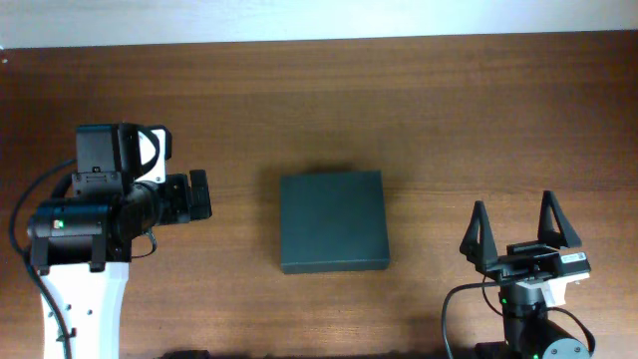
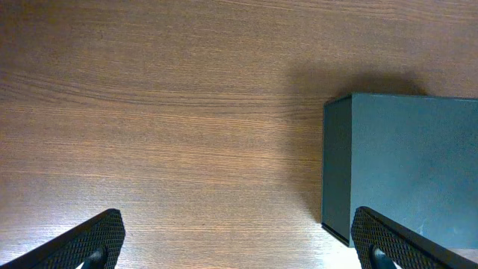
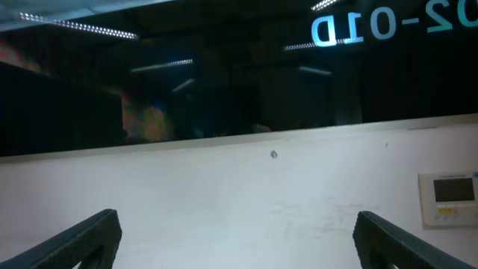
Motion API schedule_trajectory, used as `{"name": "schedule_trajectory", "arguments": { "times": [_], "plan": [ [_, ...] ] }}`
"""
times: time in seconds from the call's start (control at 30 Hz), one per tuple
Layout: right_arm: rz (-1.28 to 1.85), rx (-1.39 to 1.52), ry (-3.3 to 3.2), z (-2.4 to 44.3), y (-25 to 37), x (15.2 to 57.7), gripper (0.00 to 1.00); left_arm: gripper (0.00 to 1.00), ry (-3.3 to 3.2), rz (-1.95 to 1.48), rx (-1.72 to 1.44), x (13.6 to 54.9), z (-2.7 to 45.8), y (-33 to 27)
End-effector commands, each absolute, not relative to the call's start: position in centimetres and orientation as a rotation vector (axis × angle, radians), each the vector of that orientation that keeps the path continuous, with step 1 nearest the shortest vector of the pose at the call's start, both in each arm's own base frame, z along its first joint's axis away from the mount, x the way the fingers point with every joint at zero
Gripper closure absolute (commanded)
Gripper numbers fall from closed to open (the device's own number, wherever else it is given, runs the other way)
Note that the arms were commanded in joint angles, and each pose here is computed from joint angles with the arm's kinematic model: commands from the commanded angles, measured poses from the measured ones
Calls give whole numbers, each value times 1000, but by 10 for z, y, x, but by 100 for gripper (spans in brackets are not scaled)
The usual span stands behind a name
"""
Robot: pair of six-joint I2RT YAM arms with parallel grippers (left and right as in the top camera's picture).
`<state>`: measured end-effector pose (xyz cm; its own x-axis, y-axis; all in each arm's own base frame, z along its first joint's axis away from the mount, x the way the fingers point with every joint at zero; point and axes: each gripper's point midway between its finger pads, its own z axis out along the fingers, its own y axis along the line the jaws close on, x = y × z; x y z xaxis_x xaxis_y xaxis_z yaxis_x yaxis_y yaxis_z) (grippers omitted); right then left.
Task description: Pack container
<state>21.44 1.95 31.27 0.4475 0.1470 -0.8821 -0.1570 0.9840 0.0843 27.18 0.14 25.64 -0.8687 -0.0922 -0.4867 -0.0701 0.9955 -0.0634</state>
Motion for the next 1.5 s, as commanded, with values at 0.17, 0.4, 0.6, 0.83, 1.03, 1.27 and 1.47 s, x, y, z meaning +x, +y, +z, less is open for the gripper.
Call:
{"name": "schedule_trajectory", "arguments": {
  "times": [0.17,0.4,0.6,0.83,1.03,1.27,1.47],
  "plan": [
    [218,-35,1122,287,26,219,1,1,2632,-72,-115,272,255,1],
    [215,-31,1160,274,26,224,1,1,2632,-72,-115,272,255,1],
    [220,-24,1281,246,27,234,1,1,2632,-72,-115,272,255,1],
    [220,-12,1435,209,27,243,1,1,2632,-72,-115,272,255,1],
    [221,-2,1562,178,27,245,1,1,2632,-72,-115,272,255,1],
    [220,5,1644,158,27,244,1,1,2632,-72,-115,272,255,1],
    [220,5,1643,158,27,244,1,1,2632,-72,-115,272,255,1]
  ]
}}
